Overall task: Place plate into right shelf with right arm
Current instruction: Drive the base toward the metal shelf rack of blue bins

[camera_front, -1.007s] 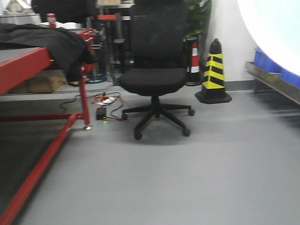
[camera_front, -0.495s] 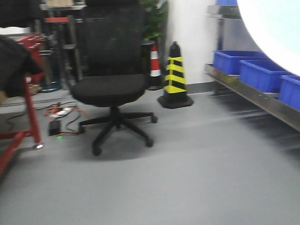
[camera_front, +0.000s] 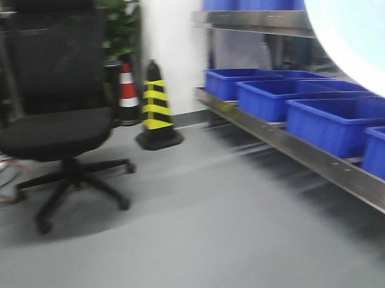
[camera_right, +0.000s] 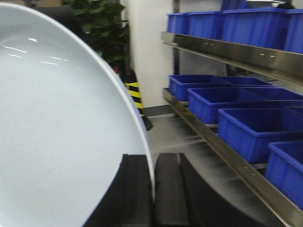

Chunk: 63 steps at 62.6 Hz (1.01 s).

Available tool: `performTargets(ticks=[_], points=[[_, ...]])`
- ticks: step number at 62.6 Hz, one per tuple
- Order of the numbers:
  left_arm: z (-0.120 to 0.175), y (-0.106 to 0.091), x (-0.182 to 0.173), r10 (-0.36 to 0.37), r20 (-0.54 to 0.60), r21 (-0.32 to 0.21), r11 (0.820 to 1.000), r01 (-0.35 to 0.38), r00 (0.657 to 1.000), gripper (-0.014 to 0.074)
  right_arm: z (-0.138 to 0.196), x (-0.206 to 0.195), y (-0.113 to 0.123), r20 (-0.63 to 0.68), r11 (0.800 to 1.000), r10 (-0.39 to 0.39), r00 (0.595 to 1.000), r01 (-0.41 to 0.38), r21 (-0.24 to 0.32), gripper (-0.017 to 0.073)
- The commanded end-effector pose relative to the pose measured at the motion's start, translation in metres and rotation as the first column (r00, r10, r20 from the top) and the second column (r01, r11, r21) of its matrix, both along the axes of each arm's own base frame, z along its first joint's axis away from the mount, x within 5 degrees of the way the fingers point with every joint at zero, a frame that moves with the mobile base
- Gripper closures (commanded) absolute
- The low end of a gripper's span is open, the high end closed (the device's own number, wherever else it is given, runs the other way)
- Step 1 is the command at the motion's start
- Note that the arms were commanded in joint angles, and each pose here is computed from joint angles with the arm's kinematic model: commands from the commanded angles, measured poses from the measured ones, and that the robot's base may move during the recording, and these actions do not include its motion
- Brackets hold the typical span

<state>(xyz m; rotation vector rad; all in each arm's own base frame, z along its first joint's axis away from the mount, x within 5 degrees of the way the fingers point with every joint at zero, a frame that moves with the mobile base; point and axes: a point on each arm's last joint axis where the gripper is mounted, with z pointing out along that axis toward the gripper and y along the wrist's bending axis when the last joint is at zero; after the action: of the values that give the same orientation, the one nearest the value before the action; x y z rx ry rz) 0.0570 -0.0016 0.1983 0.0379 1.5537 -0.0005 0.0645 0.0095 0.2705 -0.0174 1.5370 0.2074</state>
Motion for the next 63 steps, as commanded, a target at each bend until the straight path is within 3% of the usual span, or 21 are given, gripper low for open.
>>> performTargets(ticks=[1, 63], points=[[0.0052, 0.001, -0.0008, 0.01, 0.089, -0.018, 1.0, -0.009, 0.996, 0.0722, 0.0186, -0.0012, -0.0014, 0.119, 1.0, -0.016, 0.993, 0.014, 0.019, 0.0494], [0.0052, 0.001, -0.0008, 0.01, 0.089, -0.018, 1.0, -0.009, 0.996, 0.0722, 0.0186, -0.0012, -0.0014, 0.119, 1.0, -0.016, 0.993, 0.014, 0.019, 0.0494]])
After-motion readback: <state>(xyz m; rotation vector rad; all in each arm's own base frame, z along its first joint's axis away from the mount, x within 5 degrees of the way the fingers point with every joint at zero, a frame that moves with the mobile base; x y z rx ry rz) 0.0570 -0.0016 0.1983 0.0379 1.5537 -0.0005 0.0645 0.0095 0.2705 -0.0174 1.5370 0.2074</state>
